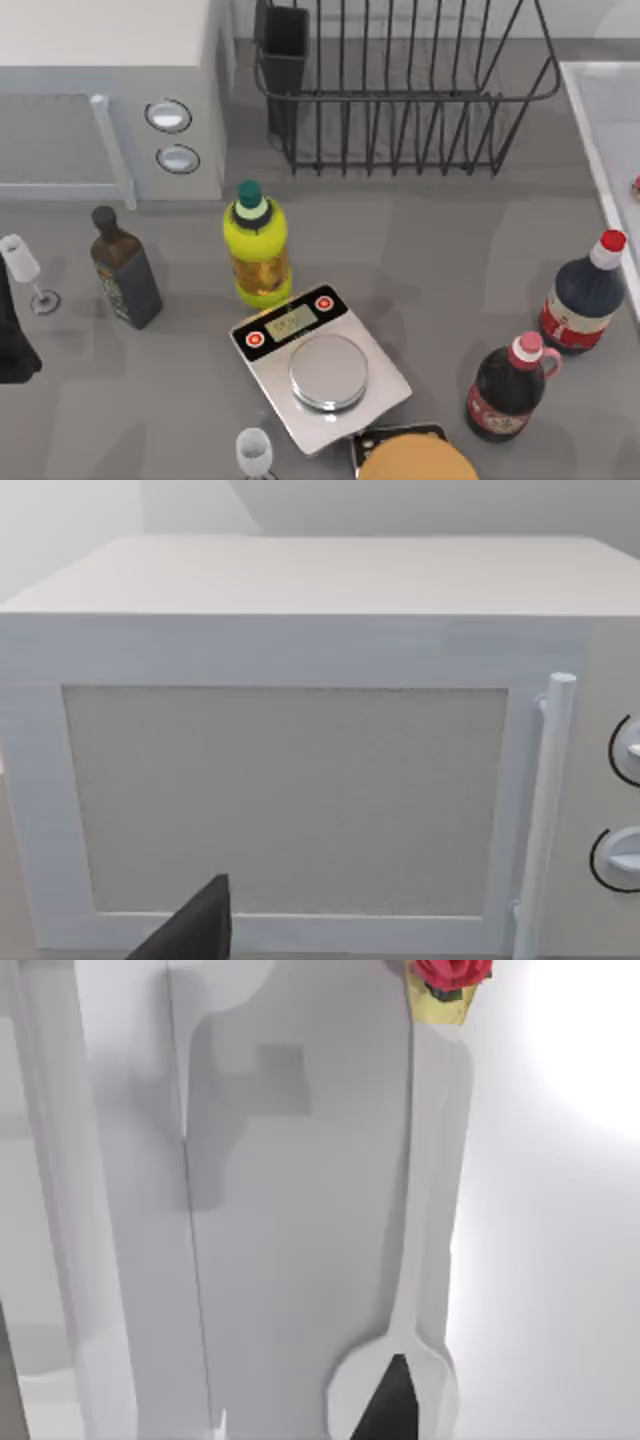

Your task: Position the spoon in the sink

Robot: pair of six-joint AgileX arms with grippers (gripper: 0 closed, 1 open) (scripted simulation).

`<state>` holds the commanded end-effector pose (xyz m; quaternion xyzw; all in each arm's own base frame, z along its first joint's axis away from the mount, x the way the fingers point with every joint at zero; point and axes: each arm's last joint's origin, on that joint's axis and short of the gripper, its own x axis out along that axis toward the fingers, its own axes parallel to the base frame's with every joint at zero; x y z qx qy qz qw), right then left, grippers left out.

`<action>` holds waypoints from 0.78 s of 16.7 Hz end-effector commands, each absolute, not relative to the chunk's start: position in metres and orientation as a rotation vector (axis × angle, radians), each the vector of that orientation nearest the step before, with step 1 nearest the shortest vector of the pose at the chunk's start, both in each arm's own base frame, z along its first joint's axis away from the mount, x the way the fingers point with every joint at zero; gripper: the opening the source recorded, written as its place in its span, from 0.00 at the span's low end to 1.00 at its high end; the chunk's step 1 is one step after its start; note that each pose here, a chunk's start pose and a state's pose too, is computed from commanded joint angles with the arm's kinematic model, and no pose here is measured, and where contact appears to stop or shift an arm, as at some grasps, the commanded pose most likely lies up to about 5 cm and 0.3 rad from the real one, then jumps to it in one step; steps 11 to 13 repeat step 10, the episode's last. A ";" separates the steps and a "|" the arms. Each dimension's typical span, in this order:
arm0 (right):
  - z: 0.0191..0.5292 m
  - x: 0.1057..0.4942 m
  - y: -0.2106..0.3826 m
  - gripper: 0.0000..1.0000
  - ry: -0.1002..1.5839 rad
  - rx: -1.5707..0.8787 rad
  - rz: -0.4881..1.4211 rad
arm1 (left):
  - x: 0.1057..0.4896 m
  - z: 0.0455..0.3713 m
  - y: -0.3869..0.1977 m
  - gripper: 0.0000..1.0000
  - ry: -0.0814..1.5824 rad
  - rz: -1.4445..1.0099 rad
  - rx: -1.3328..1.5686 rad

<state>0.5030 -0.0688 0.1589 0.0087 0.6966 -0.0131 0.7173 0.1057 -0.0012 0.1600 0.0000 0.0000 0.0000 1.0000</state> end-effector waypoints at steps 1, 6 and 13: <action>0.159 0.503 -0.069 0.75 1.541 0.019 -0.029 | 0.106 0.160 -0.001 1.00 0.000 0.000 0.000; 0.159 0.503 -0.069 1.00 1.541 0.019 -0.029 | 0.106 0.160 -0.001 1.00 0.000 0.000 0.000; 0.159 0.503 -0.069 1.00 1.541 0.019 -0.029 | 0.106 0.160 -0.001 1.00 0.000 0.000 0.000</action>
